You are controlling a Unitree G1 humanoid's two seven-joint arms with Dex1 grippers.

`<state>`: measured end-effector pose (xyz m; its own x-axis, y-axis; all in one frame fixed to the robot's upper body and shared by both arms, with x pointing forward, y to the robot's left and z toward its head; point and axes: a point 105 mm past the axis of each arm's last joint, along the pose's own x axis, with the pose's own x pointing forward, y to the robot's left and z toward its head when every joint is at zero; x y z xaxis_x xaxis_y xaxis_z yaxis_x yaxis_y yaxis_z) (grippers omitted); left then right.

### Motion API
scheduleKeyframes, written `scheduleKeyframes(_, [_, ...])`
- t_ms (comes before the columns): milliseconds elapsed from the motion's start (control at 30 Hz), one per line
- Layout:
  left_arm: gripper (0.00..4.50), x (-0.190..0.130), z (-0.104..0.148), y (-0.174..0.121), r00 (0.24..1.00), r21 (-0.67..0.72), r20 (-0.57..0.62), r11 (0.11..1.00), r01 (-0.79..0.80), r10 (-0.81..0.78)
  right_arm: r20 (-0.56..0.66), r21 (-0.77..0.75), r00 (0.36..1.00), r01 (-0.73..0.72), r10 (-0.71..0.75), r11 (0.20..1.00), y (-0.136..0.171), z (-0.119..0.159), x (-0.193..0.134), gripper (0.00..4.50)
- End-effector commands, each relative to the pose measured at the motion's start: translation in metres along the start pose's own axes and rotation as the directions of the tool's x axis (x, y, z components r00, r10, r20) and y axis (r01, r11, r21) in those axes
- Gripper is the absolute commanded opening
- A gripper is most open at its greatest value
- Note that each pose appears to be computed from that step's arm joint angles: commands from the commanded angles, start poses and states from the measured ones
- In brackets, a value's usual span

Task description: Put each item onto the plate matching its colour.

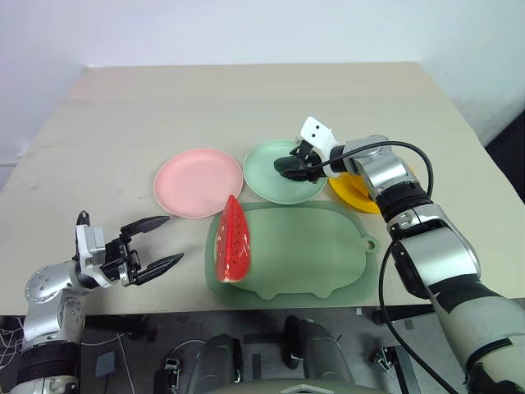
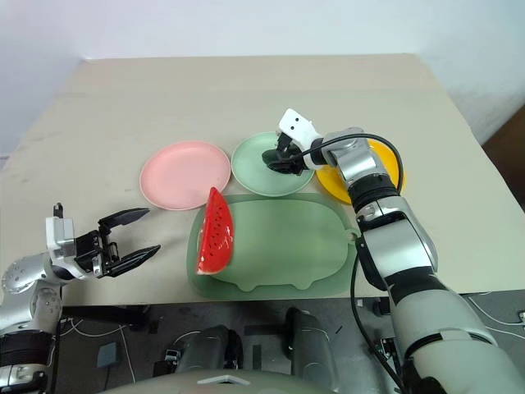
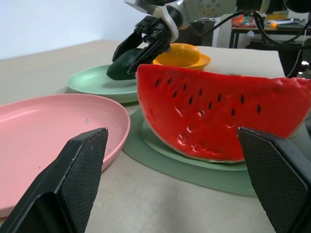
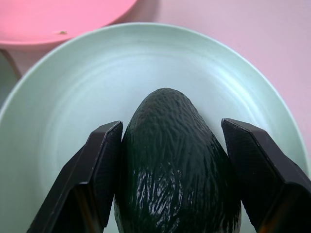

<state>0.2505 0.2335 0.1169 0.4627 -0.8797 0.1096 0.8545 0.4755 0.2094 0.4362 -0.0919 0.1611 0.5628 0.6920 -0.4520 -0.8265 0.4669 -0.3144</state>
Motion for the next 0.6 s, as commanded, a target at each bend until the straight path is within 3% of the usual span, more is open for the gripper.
scheduleKeyframes(33, [4.50, 0.004, 0.014, 0.008, 1.000, 0.053, 0.008, 0.998, 0.023, -0.024, 0.094, 0.026, 0.995, 0.015, -0.017, 1.000, -0.010, 0.023, -0.013, 4.33])
scheduleKeyframes(167, [4.50, 0.009, 0.024, 0.012, 0.997, 0.073, 0.007, 0.995, 0.074, -0.074, 0.179, 0.054, 0.984, -0.033, 0.023, 0.998, -0.008, 0.038, -0.038, 4.47])
scheduleKeyframes(300, [4.50, 0.020, 0.042, 0.021, 0.986, 0.103, -0.009, 0.980, 0.169, -0.169, 0.271, 0.049, 0.960, -0.087, 0.071, 0.995, 0.007, 0.046, -0.092, 4.47])
scheduleKeyframes(433, [4.50, 0.039, 0.063, 0.034, 0.944, 0.101, -0.082, 0.940, 0.327, -0.320, 0.259, 0.110, 0.964, -0.098, 0.067, 0.989, 0.032, 0.013, -0.148, 4.47])
scheduleKeyframes(600, [4.50, 0.075, 0.079, 0.038, 0.854, 0.134, -0.204, 0.851, 0.508, -0.478, 0.194, 0.200, 0.980, -0.004, -0.036, 0.980, 0.050, -0.030, -0.185, 4.47])
